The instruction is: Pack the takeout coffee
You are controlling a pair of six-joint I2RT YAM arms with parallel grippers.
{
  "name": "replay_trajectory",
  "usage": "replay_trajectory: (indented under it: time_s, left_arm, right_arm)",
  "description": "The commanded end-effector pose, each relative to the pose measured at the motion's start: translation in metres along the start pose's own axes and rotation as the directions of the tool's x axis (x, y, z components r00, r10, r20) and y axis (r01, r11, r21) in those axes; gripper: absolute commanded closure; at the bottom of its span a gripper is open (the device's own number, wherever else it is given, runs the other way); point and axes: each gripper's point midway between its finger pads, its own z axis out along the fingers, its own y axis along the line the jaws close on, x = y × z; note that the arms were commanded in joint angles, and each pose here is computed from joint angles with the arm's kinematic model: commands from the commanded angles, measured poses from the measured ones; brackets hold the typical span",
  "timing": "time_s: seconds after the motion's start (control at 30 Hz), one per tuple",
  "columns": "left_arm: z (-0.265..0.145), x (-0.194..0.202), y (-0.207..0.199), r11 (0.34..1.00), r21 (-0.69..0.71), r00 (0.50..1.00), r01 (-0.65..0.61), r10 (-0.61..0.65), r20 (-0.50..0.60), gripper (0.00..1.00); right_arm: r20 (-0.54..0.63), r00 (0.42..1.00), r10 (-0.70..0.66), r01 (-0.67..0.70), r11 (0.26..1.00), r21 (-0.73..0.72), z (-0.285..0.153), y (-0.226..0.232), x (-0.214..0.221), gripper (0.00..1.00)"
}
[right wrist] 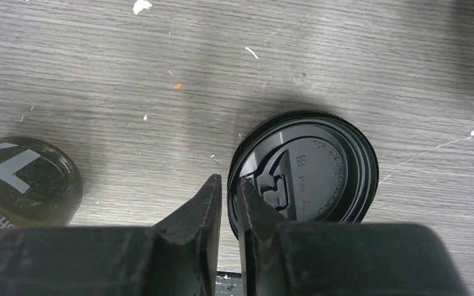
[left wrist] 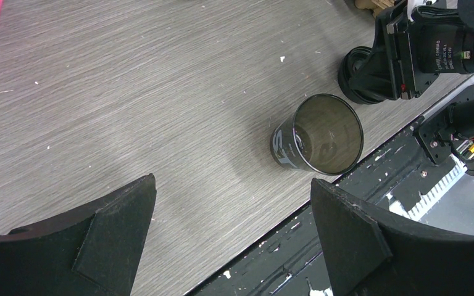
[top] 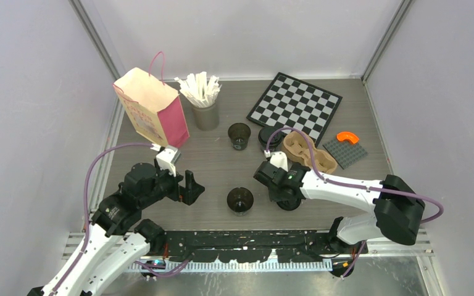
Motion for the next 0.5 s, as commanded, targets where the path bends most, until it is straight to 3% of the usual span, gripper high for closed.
replay_trajectory:
  time_s: [0.0, 0.17, 0.47]
  left_arm:
    - [-0.001, -0.007, -0.002, 1.0, 0.011, 0.999, -0.027, 0.027, 0.033, 0.02]
    - [-0.001, -0.007, -0.001, 1.0, 0.008, 0.999, -0.026, 0.026, 0.034, 0.02]
    - [0.0, -0.006, 0.002, 1.0, -0.009, 0.999, -0.022, 0.022, 0.026, 0.0]
  right_arm:
    - [0.036, 0.999, 0.015, -0.015, 1.0, -0.009, -0.002, 0.006, -0.011, 0.84]
    - [0.046, 0.999, 0.028, -0.027, 1.0, -0.014, -0.004, 0.005, -0.011, 0.99]
    - [0.076, 0.995, 0.066, -0.063, 0.997, -0.05, -0.026, 0.0, -0.017, 1.0]
